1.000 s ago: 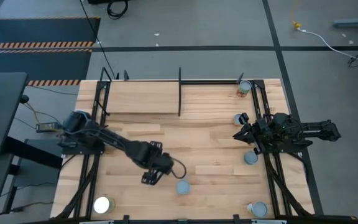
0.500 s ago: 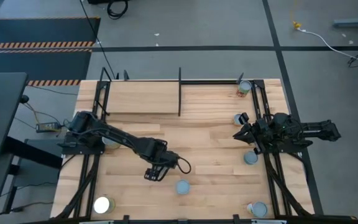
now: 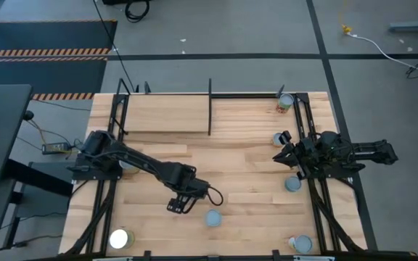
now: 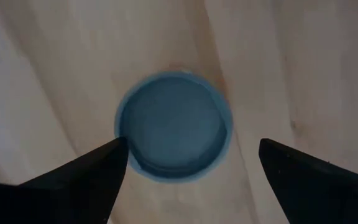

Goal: Pick and place cans onto a shelf
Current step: Put the canned diced tomatoes on the shelf

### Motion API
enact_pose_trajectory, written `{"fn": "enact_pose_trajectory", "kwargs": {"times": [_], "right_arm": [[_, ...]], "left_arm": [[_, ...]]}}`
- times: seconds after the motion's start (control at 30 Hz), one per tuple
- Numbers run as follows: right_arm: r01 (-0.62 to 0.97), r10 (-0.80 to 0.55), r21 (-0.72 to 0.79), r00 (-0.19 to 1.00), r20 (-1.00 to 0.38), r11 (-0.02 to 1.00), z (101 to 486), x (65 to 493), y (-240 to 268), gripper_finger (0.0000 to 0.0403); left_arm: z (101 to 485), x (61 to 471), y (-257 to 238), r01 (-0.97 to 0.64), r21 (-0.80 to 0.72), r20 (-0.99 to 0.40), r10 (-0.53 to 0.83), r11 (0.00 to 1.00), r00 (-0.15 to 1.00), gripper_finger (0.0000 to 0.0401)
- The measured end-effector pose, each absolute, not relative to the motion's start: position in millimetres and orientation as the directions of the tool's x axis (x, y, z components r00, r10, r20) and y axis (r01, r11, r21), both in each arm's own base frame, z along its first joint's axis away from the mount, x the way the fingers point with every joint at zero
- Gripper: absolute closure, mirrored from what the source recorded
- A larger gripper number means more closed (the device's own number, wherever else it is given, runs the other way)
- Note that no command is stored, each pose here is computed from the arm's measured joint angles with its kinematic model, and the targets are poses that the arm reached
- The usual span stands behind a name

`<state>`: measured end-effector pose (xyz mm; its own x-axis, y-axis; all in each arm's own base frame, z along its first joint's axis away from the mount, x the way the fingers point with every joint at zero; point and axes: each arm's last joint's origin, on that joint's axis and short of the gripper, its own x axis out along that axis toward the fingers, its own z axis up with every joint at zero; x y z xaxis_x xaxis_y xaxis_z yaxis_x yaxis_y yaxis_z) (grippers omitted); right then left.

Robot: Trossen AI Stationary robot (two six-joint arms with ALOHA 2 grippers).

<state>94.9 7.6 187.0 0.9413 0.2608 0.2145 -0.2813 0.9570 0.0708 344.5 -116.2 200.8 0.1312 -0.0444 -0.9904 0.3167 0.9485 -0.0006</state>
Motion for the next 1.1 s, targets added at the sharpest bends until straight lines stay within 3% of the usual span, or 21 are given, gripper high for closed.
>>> {"fn": "enact_pose_trajectory", "kwargs": {"times": [0.37,0.57,0.77,0.87,1.0,1.1], "right_arm": [[-0.282,0.261,0.067,0.939,0.226,0.957,188,95,8,0.0363],[-0.283,0.261,0.066,0.938,0.230,0.957,189,95,8,0.0363],[-0.283,0.261,0.065,0.937,0.234,0.957,189,94,8,0.0363],[-0.283,0.261,0.065,0.937,0.233,0.957,189,94,8,0.0363],[-0.283,0.261,0.065,0.937,0.233,0.957,189,94,8,0.0363],[-0.283,0.261,0.065,0.937,0.233,0.957,189,94,8,0.0363]], "left_arm": [[189,357,-106,0.289,0.064,-0.985,0.014,0.955,0.172,0.0032],[197,354,-106,0.265,0.061,-0.988,0.020,0.962,0.155,0.0032],[219,365,-106,0.299,0.088,-0.974,0.019,0.950,0.224,0.0032],[232,367,-103,0.467,0.154,-0.972,0.048,0.871,0.231,0.0032],[230,363,-95,0.712,0.165,-0.983,0.058,0.682,0.172,0.0032],[221,363,-83,0.796,0.168,-0.985,0.063,0.582,0.162,0.0032]]}}
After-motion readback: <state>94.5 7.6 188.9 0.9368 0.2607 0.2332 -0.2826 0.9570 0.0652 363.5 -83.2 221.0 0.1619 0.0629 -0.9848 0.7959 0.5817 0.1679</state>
